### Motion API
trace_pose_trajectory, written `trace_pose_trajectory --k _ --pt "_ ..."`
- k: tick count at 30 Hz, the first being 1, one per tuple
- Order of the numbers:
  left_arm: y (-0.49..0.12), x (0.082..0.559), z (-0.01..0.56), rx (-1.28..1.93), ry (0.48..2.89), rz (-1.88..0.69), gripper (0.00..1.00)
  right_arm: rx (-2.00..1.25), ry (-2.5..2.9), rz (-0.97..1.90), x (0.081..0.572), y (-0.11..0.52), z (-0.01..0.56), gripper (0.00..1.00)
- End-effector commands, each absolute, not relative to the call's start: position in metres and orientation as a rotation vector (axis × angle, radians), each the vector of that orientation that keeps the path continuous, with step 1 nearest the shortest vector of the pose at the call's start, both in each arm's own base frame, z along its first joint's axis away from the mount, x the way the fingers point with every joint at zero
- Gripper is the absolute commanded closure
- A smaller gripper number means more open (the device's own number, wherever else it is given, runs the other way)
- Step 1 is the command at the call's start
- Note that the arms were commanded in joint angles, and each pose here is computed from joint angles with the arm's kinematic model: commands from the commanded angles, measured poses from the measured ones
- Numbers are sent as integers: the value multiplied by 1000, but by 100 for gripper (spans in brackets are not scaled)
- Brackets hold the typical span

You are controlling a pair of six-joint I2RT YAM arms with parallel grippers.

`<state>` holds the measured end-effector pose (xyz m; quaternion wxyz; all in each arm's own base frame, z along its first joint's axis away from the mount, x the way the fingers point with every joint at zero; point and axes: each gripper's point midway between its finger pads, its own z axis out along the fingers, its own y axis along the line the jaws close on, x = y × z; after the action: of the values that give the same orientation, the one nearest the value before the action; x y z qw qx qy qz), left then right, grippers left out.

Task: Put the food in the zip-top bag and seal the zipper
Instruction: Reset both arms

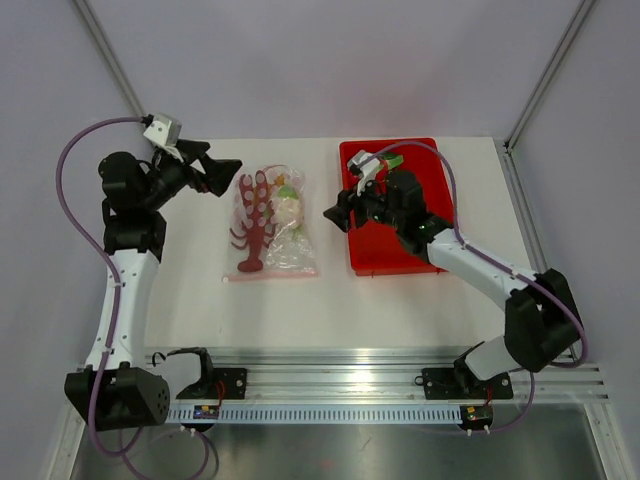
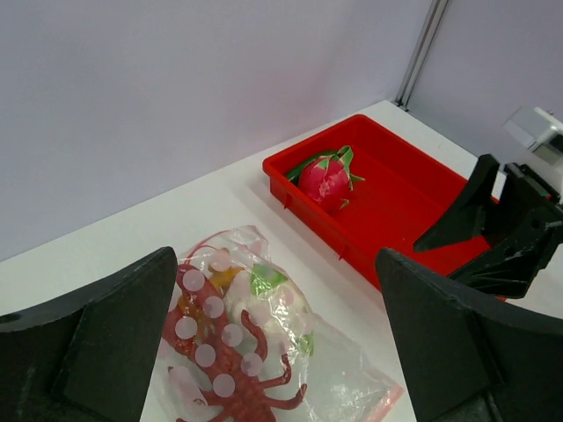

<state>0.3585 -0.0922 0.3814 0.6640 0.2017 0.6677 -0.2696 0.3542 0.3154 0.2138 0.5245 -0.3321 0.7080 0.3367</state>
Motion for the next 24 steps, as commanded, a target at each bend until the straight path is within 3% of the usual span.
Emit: trace_pose_trajectory --k 1,6,7,8,15,24 --pt "-88 348 413 347 1470 -577 1 -554 1752 636 366 275 274 34" --pt "-81 345 383 180 1602 -523 1 -316 1927 467 362 229 280 22" --pt "-80 346 374 151 1633 -523 1 -271 1947 416 360 217 272 6" --pt "-79 345 365 115 1674 -527 1 -234 1924 405 354 208 282 2" --pt "-85 341 299 -167 1898 -613 1 135 1949 218 322 135 268 1" --pt "-94 326 245 -132 1956 -452 1 327 2058 -40 291 82 217 1"
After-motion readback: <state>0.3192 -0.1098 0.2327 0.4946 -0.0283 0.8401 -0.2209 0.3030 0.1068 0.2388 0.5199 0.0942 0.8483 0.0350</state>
